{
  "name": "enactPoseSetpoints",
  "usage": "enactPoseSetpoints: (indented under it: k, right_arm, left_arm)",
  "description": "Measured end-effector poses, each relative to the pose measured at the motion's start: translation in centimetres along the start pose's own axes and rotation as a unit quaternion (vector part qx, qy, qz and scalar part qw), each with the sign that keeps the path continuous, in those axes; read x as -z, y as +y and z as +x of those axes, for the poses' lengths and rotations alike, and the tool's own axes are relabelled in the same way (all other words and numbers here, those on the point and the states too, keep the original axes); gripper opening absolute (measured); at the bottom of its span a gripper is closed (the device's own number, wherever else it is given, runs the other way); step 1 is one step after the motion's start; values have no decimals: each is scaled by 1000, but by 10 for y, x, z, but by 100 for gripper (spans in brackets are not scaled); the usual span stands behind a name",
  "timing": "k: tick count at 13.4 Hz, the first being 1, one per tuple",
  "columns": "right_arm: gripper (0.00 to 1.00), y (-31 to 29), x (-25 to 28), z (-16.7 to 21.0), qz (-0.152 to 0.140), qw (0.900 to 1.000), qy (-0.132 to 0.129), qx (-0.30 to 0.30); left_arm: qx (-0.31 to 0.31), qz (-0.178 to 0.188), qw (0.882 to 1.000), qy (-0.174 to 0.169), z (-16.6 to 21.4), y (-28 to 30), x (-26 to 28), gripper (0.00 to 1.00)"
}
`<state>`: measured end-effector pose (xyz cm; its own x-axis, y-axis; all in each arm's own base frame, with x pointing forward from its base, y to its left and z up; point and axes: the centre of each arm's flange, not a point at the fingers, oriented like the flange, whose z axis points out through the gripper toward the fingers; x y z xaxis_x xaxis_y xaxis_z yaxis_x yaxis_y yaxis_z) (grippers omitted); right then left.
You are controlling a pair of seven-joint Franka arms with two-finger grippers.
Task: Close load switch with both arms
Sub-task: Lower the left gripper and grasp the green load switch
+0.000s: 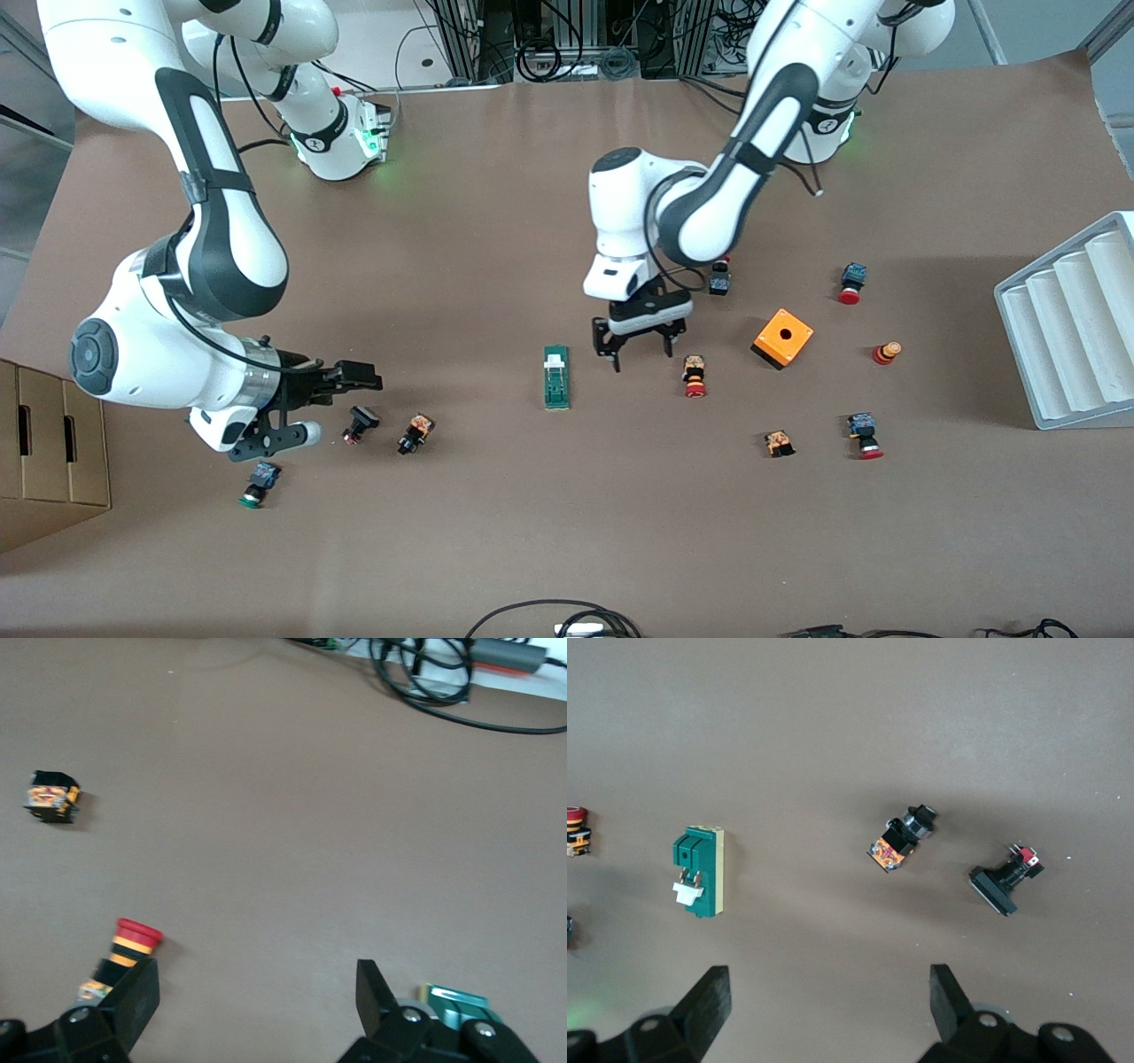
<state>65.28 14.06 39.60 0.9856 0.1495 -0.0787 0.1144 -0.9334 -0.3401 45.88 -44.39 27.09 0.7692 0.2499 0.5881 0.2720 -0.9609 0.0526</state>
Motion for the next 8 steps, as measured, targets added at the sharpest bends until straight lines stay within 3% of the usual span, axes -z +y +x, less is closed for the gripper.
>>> enactPoseSetpoints:
  k: [4,8]
  right_arm:
    - [100,3,-8,3,0,1000,-2,-2]
    - [100,-8,-12,4,-1,1000,2,6]
  left_arm:
    - [-2,-20,999,40,-59,30,-15,100]
    - [-4,-4,997,77,-107,64,-31,100]
